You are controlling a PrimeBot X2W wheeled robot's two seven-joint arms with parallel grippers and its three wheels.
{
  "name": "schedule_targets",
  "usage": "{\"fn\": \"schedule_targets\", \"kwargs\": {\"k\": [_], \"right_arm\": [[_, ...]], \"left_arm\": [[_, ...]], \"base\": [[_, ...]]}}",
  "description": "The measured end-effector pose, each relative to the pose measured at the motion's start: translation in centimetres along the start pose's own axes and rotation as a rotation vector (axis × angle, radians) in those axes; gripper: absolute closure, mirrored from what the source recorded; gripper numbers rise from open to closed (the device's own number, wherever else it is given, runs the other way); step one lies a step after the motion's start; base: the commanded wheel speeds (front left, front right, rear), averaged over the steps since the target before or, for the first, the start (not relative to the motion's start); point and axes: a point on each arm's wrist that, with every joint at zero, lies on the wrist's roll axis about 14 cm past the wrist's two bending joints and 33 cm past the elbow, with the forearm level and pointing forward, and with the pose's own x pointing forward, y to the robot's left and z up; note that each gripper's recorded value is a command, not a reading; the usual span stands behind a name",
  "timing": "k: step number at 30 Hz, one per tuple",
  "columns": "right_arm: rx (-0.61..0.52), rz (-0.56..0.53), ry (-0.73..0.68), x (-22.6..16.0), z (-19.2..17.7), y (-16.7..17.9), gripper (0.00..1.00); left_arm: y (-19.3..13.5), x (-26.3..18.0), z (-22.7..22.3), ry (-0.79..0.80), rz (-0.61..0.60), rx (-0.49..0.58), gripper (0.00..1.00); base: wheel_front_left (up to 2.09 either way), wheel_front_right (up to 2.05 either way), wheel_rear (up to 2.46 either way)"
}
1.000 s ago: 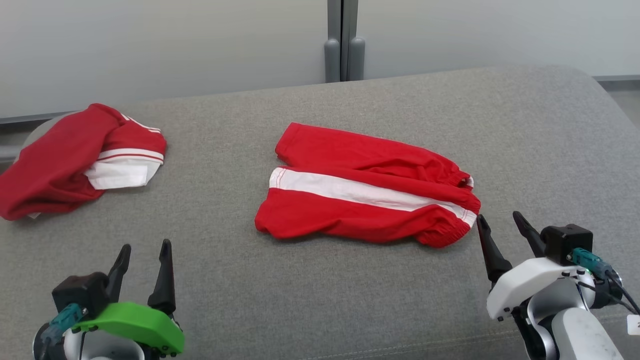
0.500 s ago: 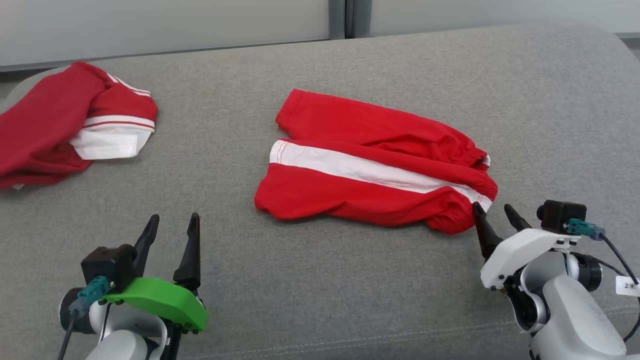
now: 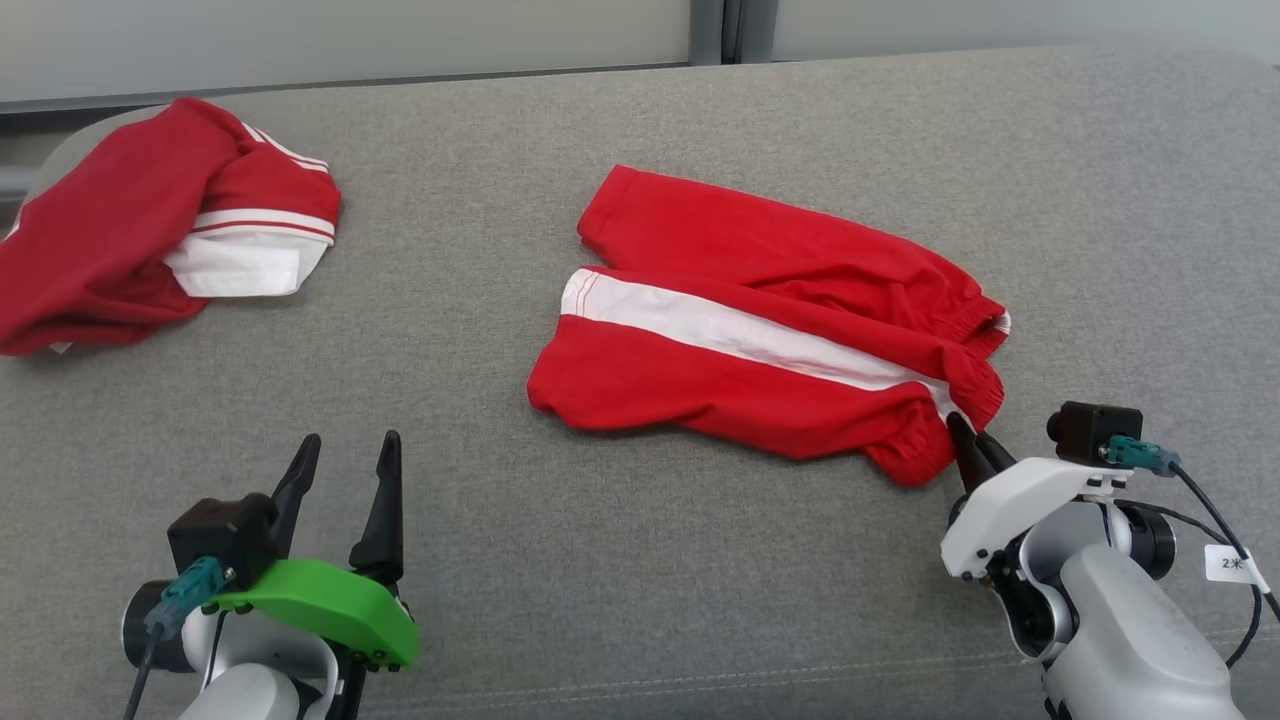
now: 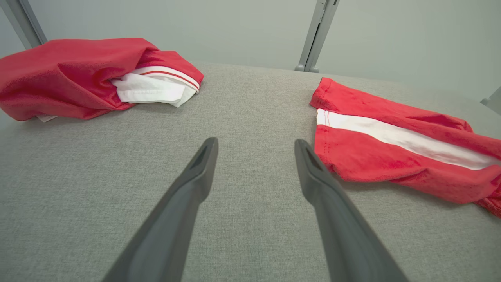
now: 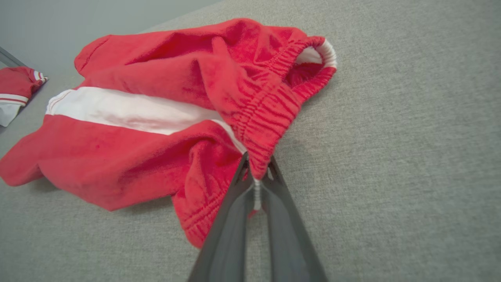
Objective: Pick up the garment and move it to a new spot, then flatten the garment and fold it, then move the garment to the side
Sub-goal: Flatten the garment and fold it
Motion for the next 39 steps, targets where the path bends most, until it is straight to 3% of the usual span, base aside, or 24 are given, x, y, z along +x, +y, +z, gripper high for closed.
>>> {"fn": "schedule_targets", "kwargs": {"k": [7, 17, 25, 39], "right_arm": [[-0.024, 0.025, -0.053, -0.3, 1.3, 0.3, 1.00], [-0.091, 0.059, -0.063, 0.0, 2.0, 0.4, 1.00], [-0.103, 0.063, -0.040, 1.2, 1.2, 0.4, 1.00], [-0.104, 0.041, -0.016, 2.2, 0.0, -0.9, 1.00]], "left_arm": [[-2.0, 1.0, -0.3, 0.030, -0.075, -0.034, 0.00], [-7.8, 8.0, -1.4, 0.200, -0.249, -0.064, 0.00], [-8.7, 13.0, -5.3, 0.432, -0.253, -0.047, 0.00], [-10.4, 16.1, -7.6, 0.515, -0.305, -0.009, 0.00]], "base": [[0.00, 0.00, 0.00], [0.00, 0.00, 0.00], [0.00, 0.00, 0.00], [0.00, 0.00, 0.00]]}}
